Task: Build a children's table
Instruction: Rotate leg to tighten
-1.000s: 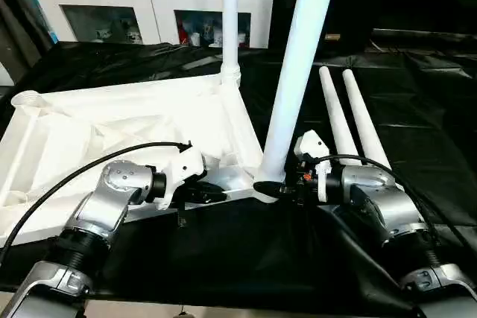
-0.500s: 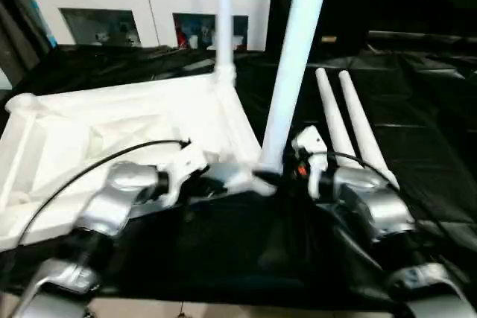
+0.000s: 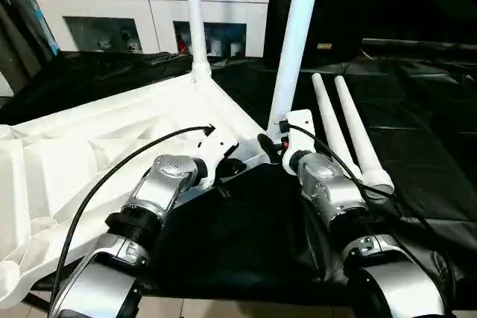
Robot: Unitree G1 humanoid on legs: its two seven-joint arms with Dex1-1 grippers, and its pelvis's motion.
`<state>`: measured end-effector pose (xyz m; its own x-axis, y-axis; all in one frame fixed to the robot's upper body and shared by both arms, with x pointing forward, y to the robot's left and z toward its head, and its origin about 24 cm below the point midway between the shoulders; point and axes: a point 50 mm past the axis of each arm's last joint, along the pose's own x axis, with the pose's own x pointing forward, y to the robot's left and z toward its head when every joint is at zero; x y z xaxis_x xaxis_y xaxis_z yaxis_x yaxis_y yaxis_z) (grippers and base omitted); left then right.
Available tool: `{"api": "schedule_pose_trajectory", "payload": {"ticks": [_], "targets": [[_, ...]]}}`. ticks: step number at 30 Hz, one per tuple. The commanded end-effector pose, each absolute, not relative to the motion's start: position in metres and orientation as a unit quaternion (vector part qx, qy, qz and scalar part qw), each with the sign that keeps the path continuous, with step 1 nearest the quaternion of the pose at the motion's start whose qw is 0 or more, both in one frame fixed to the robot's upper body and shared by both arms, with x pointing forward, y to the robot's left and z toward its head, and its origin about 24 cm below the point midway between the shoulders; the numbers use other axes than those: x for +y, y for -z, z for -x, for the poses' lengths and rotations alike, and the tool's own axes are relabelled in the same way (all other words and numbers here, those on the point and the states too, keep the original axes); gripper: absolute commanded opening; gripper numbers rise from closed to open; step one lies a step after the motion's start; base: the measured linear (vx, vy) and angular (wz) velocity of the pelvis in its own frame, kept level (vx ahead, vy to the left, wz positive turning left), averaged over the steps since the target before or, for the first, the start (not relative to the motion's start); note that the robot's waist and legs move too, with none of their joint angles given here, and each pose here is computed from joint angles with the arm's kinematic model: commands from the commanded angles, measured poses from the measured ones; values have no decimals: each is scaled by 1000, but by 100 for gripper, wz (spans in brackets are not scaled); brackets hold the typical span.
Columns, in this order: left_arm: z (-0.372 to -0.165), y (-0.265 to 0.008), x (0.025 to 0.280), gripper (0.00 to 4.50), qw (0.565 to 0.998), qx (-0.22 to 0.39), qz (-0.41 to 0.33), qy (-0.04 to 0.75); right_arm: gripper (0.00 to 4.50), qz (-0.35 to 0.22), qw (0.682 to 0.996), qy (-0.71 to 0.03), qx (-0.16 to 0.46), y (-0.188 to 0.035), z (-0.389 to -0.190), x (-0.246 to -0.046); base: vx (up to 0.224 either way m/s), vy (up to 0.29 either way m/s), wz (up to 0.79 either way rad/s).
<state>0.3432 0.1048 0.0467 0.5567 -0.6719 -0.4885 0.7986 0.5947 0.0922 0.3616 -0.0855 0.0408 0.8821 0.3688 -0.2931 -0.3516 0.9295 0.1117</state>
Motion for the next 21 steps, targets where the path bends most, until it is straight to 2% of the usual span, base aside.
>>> {"api": "schedule_pose_trajectory", "payload": {"ticks": [1,4,7,9,14,16,21], "targets": [[-349,-51,112,0,883,196,-179,388,347,-56,943,-262,195,-25,-346,-51,0,0,0],[-345,-51,117,0,872,196,-181,411,382,-82,938,-288,172,-33,-349,-54,0,0,0],[-340,-51,126,0,858,198,-187,435,399,-61,927,-333,163,-38,-349,-61,0,0,0],[-335,-53,134,0,846,192,-189,461,399,-11,913,-375,158,-39,-346,-73,0,0,0],[-324,-55,141,0,818,177,-182,516,399,14,897,-417,147,-43,-344,-87,0,0,0],[-312,-55,147,0,790,188,-178,556,399,23,877,-459,141,-49,-340,-97,0,0,0],[-303,-60,153,0,773,184,-167,583,399,43,837,-526,144,-54,-331,-107,0,0,0]]}}
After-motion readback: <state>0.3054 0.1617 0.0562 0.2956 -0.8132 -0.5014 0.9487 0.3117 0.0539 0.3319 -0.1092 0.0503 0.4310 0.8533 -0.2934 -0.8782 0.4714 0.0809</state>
